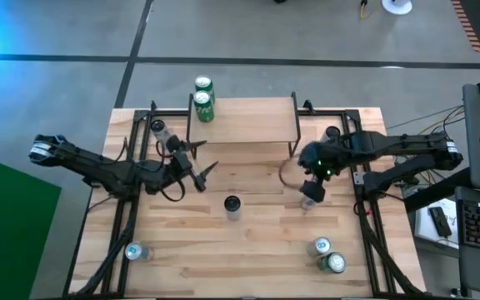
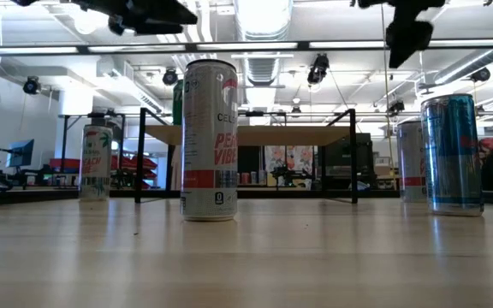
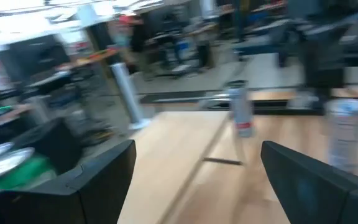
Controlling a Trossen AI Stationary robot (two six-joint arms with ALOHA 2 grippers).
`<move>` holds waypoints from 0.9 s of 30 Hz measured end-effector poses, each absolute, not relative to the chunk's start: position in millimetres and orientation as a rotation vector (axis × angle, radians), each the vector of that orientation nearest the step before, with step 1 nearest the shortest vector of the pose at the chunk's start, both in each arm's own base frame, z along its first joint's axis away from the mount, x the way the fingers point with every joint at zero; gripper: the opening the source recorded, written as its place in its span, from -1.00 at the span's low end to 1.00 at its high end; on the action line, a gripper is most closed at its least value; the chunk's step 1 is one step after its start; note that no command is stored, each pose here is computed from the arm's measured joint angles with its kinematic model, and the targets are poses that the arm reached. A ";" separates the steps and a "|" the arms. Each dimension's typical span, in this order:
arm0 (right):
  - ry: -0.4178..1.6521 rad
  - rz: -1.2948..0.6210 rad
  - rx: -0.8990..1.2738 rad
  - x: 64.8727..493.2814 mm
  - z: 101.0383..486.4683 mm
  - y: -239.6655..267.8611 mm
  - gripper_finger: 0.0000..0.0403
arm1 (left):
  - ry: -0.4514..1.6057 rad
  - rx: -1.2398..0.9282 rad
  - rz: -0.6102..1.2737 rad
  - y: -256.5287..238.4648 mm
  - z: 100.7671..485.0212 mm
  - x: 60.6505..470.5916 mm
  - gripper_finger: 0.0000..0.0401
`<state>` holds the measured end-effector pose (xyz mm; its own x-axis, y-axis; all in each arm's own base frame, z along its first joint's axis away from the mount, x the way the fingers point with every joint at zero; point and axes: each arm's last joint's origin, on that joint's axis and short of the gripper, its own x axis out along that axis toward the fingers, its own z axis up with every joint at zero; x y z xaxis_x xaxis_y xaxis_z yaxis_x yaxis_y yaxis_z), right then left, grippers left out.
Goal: Place canned beverage on shelf
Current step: Put the top left white soda can on the shelf
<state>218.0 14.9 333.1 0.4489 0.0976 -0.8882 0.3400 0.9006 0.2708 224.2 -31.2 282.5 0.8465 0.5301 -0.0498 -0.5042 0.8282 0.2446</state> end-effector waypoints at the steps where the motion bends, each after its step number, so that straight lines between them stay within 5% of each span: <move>1: 1.100 -0.165 0.429 217.3 334.5 21.8 0.63 | 0.102 0.219 0.510 -31.0 282.7 226.1 0.65; 11: 1.222 -0.135 0.391 186.7 342.5 84.0 0.63 | -0.010 0.198 0.364 -32.8 284.4 237.9 0.59; 27: 1.572 -0.294 0.431 169.3 278.8 201.3 0.63 | 0.068 0.233 0.329 -39.0 285.7 270.1 0.55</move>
